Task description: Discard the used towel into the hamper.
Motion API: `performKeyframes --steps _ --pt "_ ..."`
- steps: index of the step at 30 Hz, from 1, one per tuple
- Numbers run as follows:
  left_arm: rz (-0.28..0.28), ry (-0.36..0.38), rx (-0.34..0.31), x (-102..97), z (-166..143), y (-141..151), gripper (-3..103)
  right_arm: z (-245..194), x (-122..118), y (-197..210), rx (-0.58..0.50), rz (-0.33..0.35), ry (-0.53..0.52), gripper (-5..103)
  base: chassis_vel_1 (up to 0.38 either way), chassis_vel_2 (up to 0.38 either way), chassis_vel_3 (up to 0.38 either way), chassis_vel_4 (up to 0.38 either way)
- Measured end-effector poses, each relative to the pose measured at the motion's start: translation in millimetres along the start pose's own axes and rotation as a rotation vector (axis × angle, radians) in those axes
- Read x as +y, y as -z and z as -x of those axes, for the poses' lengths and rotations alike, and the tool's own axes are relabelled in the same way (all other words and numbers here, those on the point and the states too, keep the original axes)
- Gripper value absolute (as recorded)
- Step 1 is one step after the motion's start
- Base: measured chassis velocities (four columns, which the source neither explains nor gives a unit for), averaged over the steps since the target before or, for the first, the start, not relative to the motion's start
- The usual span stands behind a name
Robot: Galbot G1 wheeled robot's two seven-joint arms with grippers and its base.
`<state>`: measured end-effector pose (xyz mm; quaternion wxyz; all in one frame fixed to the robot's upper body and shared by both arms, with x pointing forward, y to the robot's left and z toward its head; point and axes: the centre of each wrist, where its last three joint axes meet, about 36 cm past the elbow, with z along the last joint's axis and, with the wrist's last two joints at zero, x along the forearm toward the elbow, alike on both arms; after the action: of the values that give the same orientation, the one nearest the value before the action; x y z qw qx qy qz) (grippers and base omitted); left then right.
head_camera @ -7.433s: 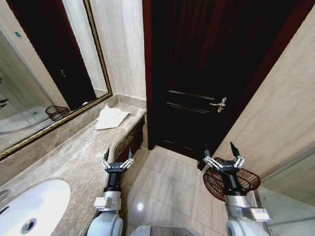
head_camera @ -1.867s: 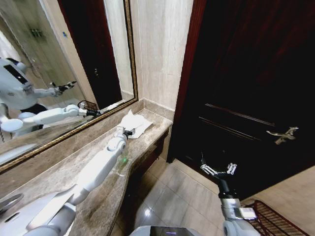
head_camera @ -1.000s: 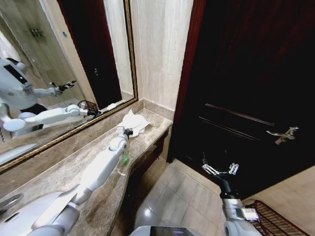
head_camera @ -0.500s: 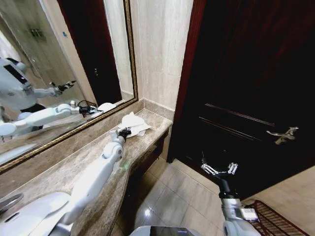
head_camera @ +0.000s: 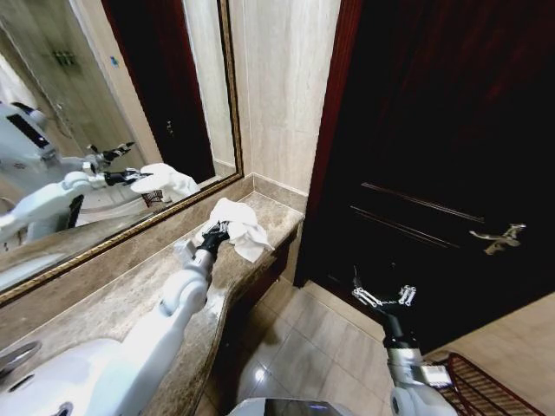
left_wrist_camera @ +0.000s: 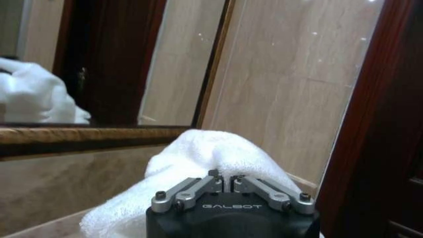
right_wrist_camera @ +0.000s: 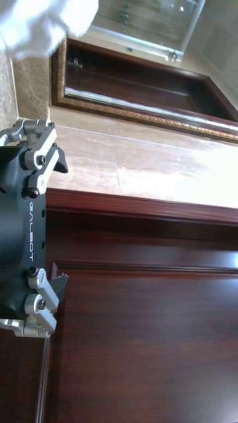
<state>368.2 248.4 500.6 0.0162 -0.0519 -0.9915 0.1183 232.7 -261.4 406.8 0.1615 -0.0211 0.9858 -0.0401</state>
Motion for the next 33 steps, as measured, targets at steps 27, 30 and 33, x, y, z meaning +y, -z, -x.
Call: performKeyframes --steps 27,30,33 --pt "0.124 -0.079 -0.096 -48.2 -120 -21 4 -8 -53 25 -0.044 -0.108 -0.313 100 -0.041 -0.042 -0.040 -0.042" --pt "0.123 -0.092 -0.095 -49.2 -119 -22 4 -13 -56 27 -0.050 -0.111 -0.320 100 -0.113 -0.118 -0.115 -0.118" --pt "0.123 -0.104 -0.094 -49.5 -117 -24 4 -18 -58 28 -0.056 -0.113 -0.323 100 -0.130 -0.129 -0.115 -0.123"
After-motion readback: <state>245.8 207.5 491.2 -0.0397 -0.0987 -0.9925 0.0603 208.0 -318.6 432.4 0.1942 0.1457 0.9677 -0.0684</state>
